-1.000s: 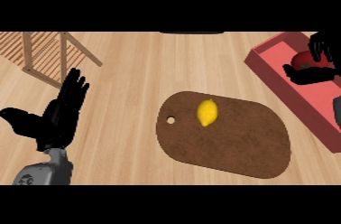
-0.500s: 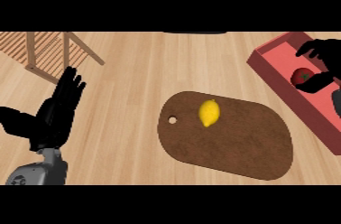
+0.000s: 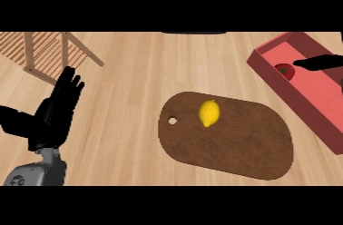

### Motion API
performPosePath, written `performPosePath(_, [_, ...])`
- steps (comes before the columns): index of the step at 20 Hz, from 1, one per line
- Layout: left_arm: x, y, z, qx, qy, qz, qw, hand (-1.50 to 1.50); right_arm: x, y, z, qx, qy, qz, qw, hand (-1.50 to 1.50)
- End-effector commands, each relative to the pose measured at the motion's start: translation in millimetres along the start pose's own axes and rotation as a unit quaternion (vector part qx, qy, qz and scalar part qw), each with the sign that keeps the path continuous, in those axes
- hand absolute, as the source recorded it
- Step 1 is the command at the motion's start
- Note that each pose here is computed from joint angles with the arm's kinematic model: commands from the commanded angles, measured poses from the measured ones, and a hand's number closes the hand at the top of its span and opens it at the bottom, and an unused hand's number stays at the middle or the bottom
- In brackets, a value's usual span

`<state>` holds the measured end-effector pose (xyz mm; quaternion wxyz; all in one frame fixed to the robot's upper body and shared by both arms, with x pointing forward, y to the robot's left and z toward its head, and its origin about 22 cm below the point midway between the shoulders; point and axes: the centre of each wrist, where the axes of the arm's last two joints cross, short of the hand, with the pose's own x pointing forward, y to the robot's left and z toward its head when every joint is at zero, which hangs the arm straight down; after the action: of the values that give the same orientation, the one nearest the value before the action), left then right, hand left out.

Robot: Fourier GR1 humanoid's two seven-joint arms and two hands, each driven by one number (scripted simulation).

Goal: Pick the tomato from the cutting board and place it in the cardboard box

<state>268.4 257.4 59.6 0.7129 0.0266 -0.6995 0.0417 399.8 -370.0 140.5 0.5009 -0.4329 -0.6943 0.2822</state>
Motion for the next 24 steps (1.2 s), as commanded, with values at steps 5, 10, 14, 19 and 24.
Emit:
performPosePath(5, [-2.6,-1.1,3.5,0.01,0.006,0.009,0.9999,0.0,-7.9,-12.4,-9.1,-0.048,0.048,-0.256,0.964,-1.5])
performPosePath(10, [0.5,-6.7,4.5,0.016,-0.005,-0.005,0.9999,0.0,-46.0,-47.4,4.5,-0.071,0.063,-0.352,0.931,-1.5])
performPosePath(14, [-10.9,8.6,8.7,0.003,0.0,0.01,0.9999,0.0,-74.7,-73.3,23.9,-0.092,0.067,-0.374,0.92,-1.5])
performPosePath(19, [-2.6,-5.4,10.3,0.001,-0.007,0.006,1.0,0.0,-108.6,-94.7,41.9,-0.145,0.081,-0.381,0.91,-1.5])
performPosePath(24, [-7.2,-4.3,10.8,-0.001,0.001,-0.002,1.0,0.0,-126.2,-92.9,56.7,-0.135,0.073,-0.372,0.916,-1.5])
